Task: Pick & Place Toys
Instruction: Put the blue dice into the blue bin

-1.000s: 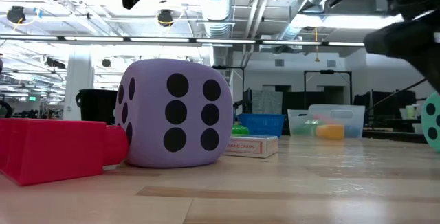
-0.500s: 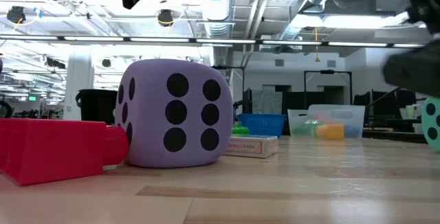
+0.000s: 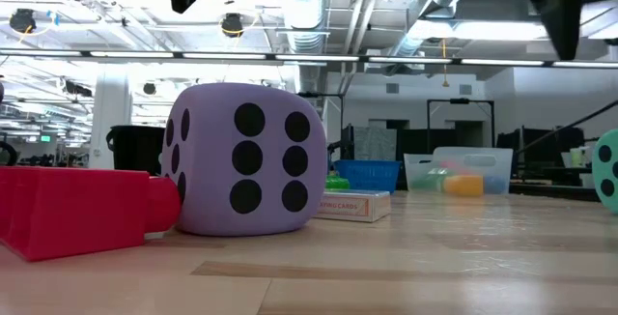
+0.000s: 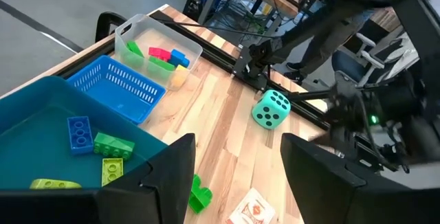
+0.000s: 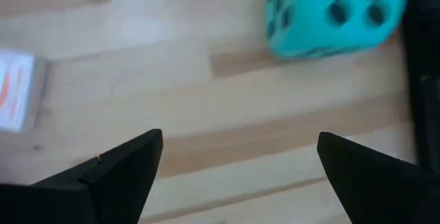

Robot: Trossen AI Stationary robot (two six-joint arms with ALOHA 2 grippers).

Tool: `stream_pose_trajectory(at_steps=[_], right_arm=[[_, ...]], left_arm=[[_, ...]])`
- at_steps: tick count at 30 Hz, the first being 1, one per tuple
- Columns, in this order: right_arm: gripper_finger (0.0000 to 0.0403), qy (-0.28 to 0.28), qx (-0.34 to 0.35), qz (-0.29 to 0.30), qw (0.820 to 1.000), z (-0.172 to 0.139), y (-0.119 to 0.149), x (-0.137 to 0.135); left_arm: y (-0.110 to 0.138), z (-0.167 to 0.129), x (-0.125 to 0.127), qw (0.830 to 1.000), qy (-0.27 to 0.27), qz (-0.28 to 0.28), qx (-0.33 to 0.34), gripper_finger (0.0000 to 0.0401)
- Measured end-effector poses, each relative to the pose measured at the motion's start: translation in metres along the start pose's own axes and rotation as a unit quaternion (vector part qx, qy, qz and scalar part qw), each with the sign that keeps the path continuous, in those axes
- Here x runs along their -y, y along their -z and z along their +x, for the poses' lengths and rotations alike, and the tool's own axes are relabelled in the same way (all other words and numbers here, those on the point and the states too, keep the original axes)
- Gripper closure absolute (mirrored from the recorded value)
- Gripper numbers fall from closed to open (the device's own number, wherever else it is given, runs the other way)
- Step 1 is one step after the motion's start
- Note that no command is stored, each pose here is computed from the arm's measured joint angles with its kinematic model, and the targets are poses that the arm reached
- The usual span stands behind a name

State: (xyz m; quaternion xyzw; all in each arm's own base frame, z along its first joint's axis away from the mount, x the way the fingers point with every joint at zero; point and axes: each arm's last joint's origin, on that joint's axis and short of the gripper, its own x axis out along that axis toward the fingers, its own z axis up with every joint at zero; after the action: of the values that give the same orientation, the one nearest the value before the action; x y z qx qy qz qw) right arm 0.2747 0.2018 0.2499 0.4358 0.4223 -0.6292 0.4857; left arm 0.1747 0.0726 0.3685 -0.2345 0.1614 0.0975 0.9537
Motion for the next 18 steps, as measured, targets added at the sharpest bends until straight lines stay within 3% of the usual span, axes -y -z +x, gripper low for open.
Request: stream_pose_trajectory(at_steps=[8,18], right_arm=[[0.0019,0.057,-0.06,0.012,0.997,-0.002,-0.044,0.046],[0.0019,0.065,-0.057,0.031,0.996,0.012,-0.078,0.068]], left_arm=[[0.0,0.0,0.0,1.0,0.0,0.004,-0.001,0.0193],[0.0,0.0,0.0,1.0,0.0,0.011,0.0,0.0193]])
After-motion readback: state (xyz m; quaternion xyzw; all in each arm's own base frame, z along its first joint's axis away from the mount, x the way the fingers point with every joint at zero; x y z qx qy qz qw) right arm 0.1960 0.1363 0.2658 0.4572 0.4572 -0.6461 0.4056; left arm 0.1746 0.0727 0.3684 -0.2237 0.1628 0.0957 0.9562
